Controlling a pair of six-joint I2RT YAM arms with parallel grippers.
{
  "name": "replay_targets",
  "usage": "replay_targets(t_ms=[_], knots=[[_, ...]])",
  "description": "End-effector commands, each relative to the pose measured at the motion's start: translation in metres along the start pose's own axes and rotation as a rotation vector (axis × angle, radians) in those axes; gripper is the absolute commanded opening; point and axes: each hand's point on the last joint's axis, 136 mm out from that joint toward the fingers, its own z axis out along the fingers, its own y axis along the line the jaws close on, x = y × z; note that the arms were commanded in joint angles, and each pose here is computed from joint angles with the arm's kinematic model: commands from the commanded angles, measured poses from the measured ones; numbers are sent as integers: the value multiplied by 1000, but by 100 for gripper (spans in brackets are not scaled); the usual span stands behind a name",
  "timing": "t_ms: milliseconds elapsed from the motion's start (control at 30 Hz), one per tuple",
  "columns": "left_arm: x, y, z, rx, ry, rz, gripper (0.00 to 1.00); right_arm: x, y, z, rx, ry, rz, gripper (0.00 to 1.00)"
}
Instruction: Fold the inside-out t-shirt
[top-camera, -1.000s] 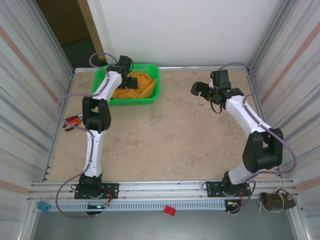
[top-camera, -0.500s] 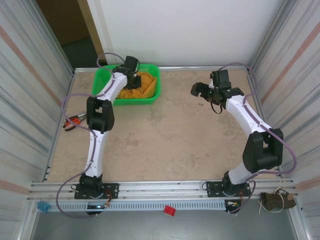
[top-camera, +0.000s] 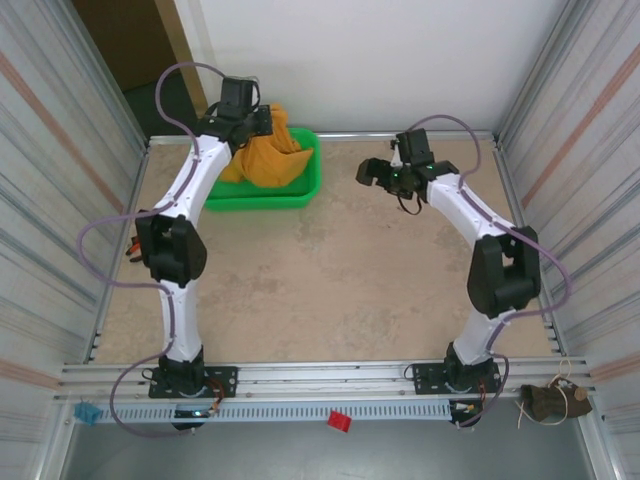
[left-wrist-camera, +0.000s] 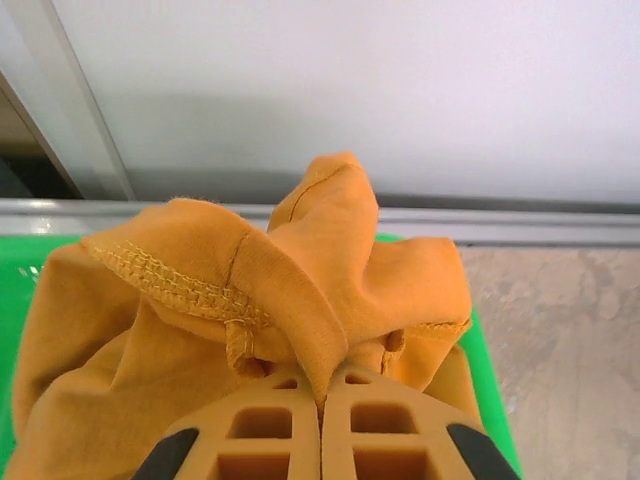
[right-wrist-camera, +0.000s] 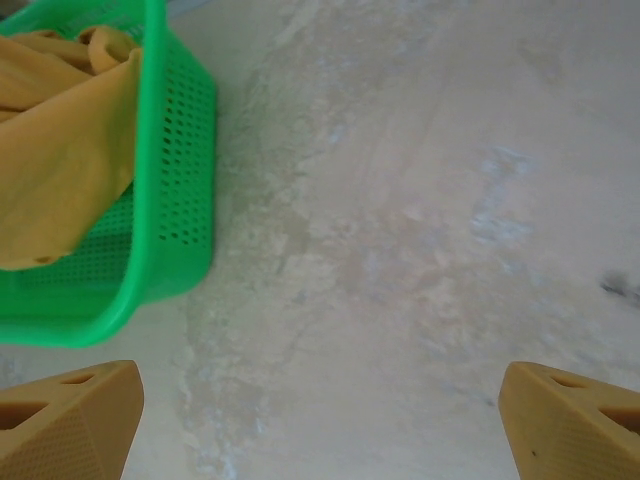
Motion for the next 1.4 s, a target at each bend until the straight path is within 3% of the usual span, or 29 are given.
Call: replay_targets(t_ms=[0,167,467,600,733,1100,1267,1367], knots=[[-27,-4,-23,21,-100,4,0,-6,22,24,-24,14,-2,90],[-38,4,-39,-6,-132,26,0,-4,51,69,-33,49,-18,88],[-47,52,-67,-123,-170,-32,0,-11,77,137,122,21,-110,88],[-33,95,-79,-214,-165,-128,0,-18,74,157,158,1,-96,87],[-22,120,-91,-186,-163,-237,0,-27,71,168,163,-40,-93,86],[14,93,-62,-74,-45,-200,0,-40,75,186,86,-77,-43,68],[8,72,-58,-24,-47,-195,0,-43,82,191,45,-87,-26,58],[0,58,-63,4,-58,-181,0,-45,84,193,16,-87,2,47]])
